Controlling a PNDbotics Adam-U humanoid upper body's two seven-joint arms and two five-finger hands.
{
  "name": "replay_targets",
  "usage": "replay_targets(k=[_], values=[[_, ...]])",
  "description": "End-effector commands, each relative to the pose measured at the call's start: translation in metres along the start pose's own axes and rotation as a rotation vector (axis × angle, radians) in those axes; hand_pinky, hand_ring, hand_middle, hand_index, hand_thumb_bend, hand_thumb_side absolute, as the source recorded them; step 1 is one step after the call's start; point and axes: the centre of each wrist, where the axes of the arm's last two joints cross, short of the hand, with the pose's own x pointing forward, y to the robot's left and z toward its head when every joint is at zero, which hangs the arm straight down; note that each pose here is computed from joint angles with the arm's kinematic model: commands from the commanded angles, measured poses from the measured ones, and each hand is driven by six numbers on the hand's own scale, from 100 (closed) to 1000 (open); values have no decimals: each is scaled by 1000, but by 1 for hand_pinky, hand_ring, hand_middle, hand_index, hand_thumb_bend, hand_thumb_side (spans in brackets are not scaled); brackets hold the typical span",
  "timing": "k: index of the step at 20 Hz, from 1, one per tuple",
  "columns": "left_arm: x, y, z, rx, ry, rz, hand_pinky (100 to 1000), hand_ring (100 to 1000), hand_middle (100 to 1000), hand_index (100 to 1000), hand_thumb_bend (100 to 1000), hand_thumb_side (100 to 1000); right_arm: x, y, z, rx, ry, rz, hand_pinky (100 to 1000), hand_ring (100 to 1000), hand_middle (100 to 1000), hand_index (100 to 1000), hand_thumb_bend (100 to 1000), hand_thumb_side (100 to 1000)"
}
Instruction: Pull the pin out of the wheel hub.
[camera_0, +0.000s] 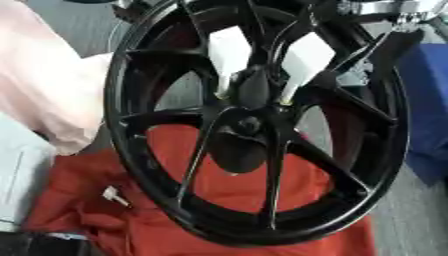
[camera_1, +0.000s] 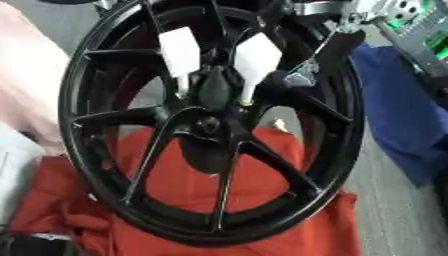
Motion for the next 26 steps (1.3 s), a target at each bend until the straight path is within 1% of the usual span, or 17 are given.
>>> replay_targets(k=[1, 6, 9, 10, 11, 12, 13, 15, 17, 20, 22, 24, 26], values=[[5, 4, -4, 9, -20, -5, 667, 498, 429, 713, 298, 593, 1, -22, 20, 202, -113, 161, 801, 620, 304, 465, 100, 310], [4, 4, -4, 11, -16, -7, 667, 498, 428, 713, 299, 591, -2, -35, 37, 146, -74, 88, 798, 599, 281, 450, 100, 269], [3, 4, -4, 13, -13, -10, 668, 497, 428, 713, 300, 590, -15, -45, 58, 73, -2, -8, 799, 576, 263, 443, 100, 213], [3, 5, -4, 15, -13, -11, 668, 497, 428, 713, 300, 590, -20, -48, 68, 42, 27, -44, 800, 570, 256, 439, 100, 200], [3, 5, -4, 16, -13, -12, 668, 497, 428, 713, 303, 585, -25, -51, 80, 8, 61, -80, 800, 564, 252, 436, 100, 221], [3, 5, -4, 18, -13, -13, 668, 497, 428, 713, 301, 589, -29, -54, 91, -24, 92, -113, 801, 560, 245, 434, 100, 181], [3, 6, -4, 20, -14, -13, 668, 497, 428, 713, 300, 589, -32, -57, 104, -56, 120, -142, 801, 556, 242, 433, 100, 172], [3, 6, -5, 24, -14, -13, 668, 497, 428, 713, 299, 590, -34, -61, 134, -126, 172, -193, 802, 546, 234, 431, 100, 152], [3, 6, -5, 28, -16, -14, 668, 497, 428, 713, 299, 589, -31, -64, 168, -208, 226, -232, 803, 539, 229, 430, 100, 138], [4, 7, -6, 41, -20, -15, 669, 497, 428, 713, 298, 588, -23, -60, 214, -317, 315, -267, 804, 538, 230, 432, 100, 130], [5, 8, -6, 51, -24, -15, 669, 496, 428, 714, 298, 588, -18, -51, 241, -377, 381, -271, 805, 541, 238, 440, 100, 125], [5, 9, -7, 62, -26, -16, 669, 496, 428, 713, 298, 587, -15, -36, 265, -437, 455, -262, 810, 550, 255, 454, 100, 126], [6, 10, -7, 73, -30, -16, 670, 496, 427, 713, 299, 585, -13, -15, 280, -477, 510, -230, 815, 563, 280, 473, 100, 128]])
